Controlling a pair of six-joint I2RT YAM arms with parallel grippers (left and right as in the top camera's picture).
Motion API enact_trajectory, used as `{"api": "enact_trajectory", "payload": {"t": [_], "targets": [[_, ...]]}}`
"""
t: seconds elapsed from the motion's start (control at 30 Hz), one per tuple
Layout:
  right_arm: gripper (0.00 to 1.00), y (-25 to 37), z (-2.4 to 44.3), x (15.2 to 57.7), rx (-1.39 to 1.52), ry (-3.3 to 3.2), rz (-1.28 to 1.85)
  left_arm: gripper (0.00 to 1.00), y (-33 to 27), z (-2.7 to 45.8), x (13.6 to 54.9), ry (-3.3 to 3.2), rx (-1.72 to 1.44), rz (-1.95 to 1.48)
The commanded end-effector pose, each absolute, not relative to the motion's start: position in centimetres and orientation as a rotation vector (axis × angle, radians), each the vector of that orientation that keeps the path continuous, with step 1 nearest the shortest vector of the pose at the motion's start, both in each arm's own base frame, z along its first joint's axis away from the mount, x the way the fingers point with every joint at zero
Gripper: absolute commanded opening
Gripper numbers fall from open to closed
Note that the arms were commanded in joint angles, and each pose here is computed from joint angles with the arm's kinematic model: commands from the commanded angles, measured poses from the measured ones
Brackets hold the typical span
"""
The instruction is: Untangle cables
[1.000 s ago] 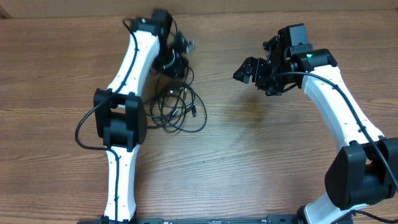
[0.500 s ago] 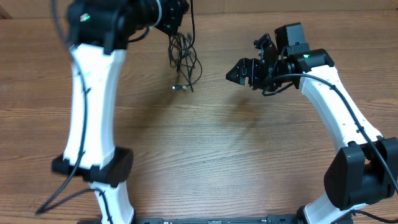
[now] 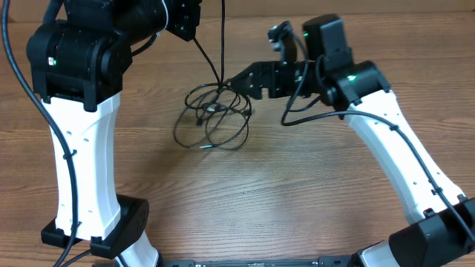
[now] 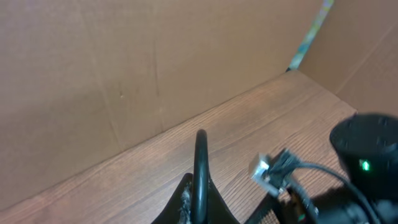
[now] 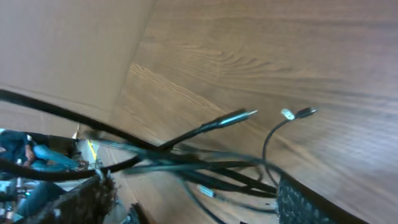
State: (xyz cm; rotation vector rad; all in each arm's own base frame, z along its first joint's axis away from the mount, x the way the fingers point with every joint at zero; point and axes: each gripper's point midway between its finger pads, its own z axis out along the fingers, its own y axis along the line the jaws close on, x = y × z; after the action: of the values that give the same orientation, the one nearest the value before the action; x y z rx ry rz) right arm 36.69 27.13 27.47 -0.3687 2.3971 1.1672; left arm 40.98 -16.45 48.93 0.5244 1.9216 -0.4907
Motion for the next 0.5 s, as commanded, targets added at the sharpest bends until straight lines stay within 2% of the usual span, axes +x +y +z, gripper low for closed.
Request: {"api": "enact_trajectory", "payload": {"t": [0.0,0.1,0.13,0.47], "targets": [[0.76,27.1,28.1,37.2,-0.125,2.447,1.141,0.04,-15.5,49.9,41.0,1.916,0.433,-0.484],[0.74,25.5,26.3,37.6,0.229,2.551,1.057,0.04,-15.0,49.8,41.3,1.934,0.370,-0.481],[0.75,25.2,26.0,37.6,0.263,2.561,1.043,0.04,-14.7,49.8,41.4,1.940,0.343,-0.473],[0.80,26.9,25.1,37.3,0.269,2.585,1.040,0.04,-13.2,49.4,42.1,2.000,0.027,-0.540]]}}
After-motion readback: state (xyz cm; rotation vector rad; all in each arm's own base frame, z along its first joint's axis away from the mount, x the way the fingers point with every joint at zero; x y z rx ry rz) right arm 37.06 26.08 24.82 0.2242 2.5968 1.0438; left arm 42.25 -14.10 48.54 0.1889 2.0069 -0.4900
